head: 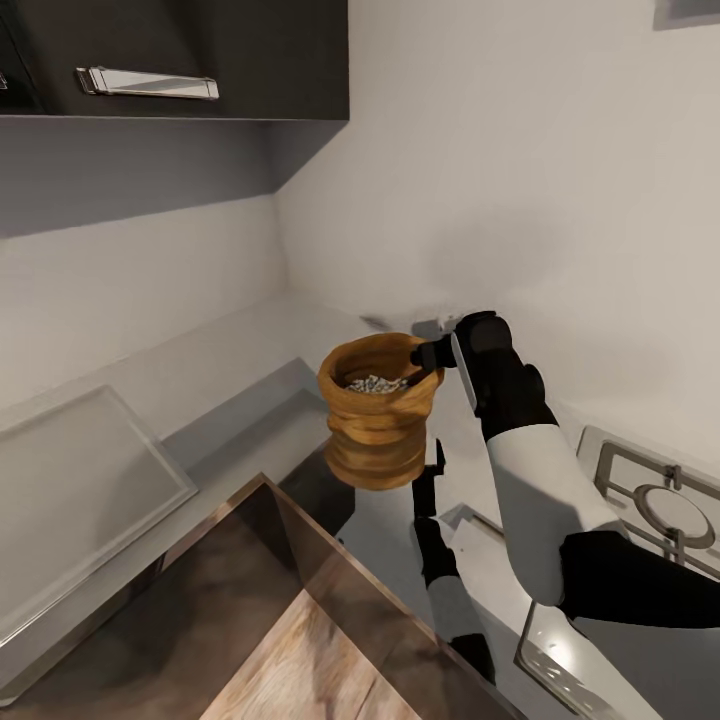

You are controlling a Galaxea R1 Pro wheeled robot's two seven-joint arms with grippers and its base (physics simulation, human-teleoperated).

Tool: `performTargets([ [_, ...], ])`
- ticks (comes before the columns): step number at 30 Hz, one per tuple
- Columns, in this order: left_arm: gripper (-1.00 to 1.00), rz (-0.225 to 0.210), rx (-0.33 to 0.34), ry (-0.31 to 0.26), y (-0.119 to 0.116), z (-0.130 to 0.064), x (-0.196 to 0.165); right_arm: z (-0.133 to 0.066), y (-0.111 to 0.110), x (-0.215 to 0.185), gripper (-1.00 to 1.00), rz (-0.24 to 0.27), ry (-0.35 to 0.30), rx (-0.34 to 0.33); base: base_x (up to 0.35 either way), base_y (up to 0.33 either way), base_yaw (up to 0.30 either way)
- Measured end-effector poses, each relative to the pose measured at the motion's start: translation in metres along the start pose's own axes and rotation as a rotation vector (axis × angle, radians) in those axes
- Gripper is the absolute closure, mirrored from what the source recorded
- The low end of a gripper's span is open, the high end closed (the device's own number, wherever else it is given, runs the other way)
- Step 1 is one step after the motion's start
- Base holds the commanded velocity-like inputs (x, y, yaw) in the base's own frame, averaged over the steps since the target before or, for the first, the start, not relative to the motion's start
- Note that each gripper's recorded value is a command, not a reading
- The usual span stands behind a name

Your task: In the kitchen, take the popcorn bag from the countertop, put it into the microwave, and heat it until the popcorn is cooked so the cooked popcorn ends up inside the bag.

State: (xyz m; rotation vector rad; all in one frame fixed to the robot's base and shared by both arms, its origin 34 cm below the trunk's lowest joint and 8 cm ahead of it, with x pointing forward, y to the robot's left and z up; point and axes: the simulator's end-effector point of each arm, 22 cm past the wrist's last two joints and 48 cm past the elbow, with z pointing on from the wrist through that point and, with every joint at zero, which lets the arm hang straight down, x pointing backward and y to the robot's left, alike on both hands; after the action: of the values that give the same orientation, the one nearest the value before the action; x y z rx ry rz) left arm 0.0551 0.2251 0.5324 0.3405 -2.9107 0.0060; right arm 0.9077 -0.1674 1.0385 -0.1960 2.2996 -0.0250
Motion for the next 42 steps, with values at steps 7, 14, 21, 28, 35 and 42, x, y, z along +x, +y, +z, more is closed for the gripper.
performTargets([
  [7,-1.00,0.000,0.001,0.000,0.000,0.000,0.000,0.000,0.000,0.000,1.00,0.002,0.000,-0.001,0.000,0.000,0.000],
  [14,-1.00,0.000,0.001,0.000,0.000,0.000,0.000,0.001,0.000,0.001,1.00,-0.001,0.003,0.002,0.000,0.000,0.000],
  [21,-1.00,0.000,0.001,-0.001,-0.001,0.000,0.000,0.000,-0.006,0.001,1.00,-0.013,0.003,0.025,0.000,0.000,0.000],
  [28,-1.00,-0.001,0.000,0.000,-0.001,0.000,0.000,0.000,-0.004,0.000,1.00,-0.001,0.002,0.013,0.000,0.000,0.000],
  [35,-1.00,-0.001,0.000,-0.001,-0.001,0.000,0.000,0.004,-0.001,-0.003,1.00,0.001,0.027,-0.001,0.000,0.000,0.000],
  [42,-1.00,-0.001,-0.001,0.000,0.000,0.000,0.000,-0.010,-0.022,-0.042,1.00,0.049,-0.020,0.033,0.000,0.000,0.000],
])
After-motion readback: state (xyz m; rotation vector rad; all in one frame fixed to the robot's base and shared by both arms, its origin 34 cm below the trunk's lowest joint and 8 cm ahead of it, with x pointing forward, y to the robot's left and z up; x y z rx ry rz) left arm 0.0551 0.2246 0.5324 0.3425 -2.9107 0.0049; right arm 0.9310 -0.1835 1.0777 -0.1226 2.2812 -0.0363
